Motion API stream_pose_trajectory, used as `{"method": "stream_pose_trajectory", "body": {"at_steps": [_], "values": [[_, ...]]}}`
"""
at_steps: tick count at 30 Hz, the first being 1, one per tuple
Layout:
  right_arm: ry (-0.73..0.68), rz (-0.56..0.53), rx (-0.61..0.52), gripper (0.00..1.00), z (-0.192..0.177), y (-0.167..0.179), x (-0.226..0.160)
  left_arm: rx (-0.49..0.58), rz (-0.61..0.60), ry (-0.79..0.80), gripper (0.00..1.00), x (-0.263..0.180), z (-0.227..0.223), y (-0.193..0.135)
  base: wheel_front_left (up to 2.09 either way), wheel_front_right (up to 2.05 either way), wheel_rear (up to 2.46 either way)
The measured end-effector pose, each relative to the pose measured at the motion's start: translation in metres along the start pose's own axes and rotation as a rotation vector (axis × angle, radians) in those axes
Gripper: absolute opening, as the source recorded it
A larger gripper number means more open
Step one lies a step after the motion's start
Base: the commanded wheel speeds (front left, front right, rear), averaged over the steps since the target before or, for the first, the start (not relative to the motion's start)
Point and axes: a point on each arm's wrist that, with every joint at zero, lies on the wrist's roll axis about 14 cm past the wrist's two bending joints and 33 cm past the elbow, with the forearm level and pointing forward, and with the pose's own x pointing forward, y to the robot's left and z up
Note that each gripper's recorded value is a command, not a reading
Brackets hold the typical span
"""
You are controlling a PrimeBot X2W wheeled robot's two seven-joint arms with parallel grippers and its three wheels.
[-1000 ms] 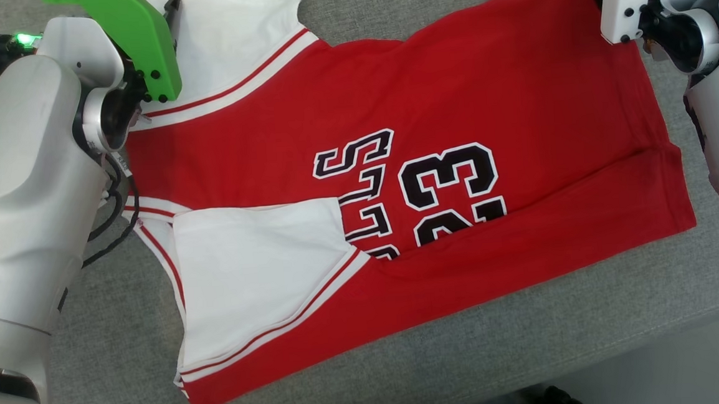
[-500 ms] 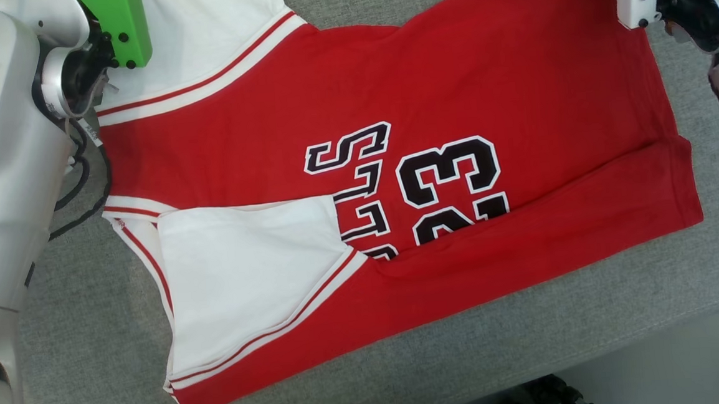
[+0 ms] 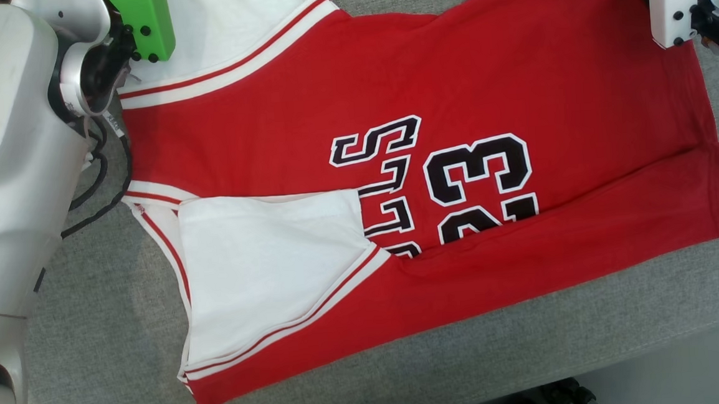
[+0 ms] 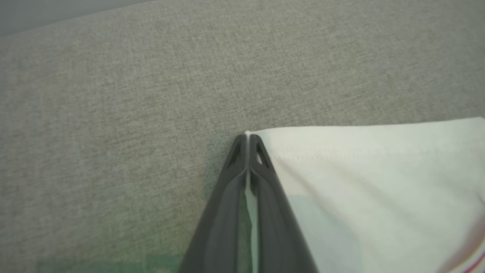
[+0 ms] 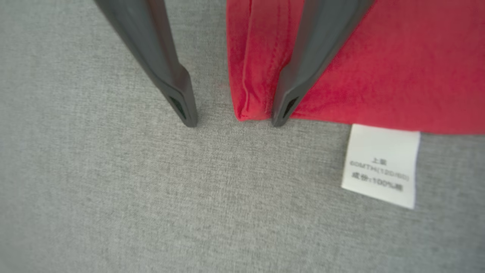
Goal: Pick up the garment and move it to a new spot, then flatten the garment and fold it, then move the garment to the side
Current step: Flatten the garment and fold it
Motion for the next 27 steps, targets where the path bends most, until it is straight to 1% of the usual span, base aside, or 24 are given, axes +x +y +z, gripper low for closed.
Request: {"method": "stream_pose_trajectory", "body": {"at_steps": [5, 6, 7, 8, 13, 21, 27], "values": [[-0.011, 0.011, -0.024, 1.00, -0.005, 0.003, 0.002, 0.002, -0.006, -0.009, 0.00, 0.000, 0.000, -0.001, 0.00, 0.00, 0.00], [-0.015, 0.012, -0.029, 0.36, -0.006, 0.003, 0.002, 0.002, -0.007, -0.014, 0.00, 0.000, 0.000, -0.001, 0.00, 0.00, 0.00], [-0.022, 0.013, -0.027, 0.05, -0.006, 0.003, 0.002, 0.002, -0.008, -0.017, 0.00, -0.001, 0.000, -0.002, 0.00, 0.00, 0.00], [-0.033, 0.014, -0.028, 0.00, -0.006, 0.003, 0.002, 0.001, -0.007, -0.018, 0.00, -0.001, 0.000, -0.002, 0.00, 0.00, 0.00], [-0.107, -0.002, -0.021, 0.00, -0.004, 0.000, 0.003, -0.002, -0.004, -0.051, 0.00, -0.004, 0.002, -0.001, 0.00, 0.00, 0.00], [-0.184, -0.033, -0.008, 0.00, 0.007, -0.008, -0.005, -0.003, 0.011, -0.106, 0.00, -0.018, 0.009, 0.003, 0.00, 0.00, 0.00], [-0.227, -0.030, 0.017, 0.00, 0.015, -0.006, -0.014, 0.001, 0.024, -0.132, 0.00, -0.030, 0.015, 0.006, 0.00, 0.00, 0.00]]}}
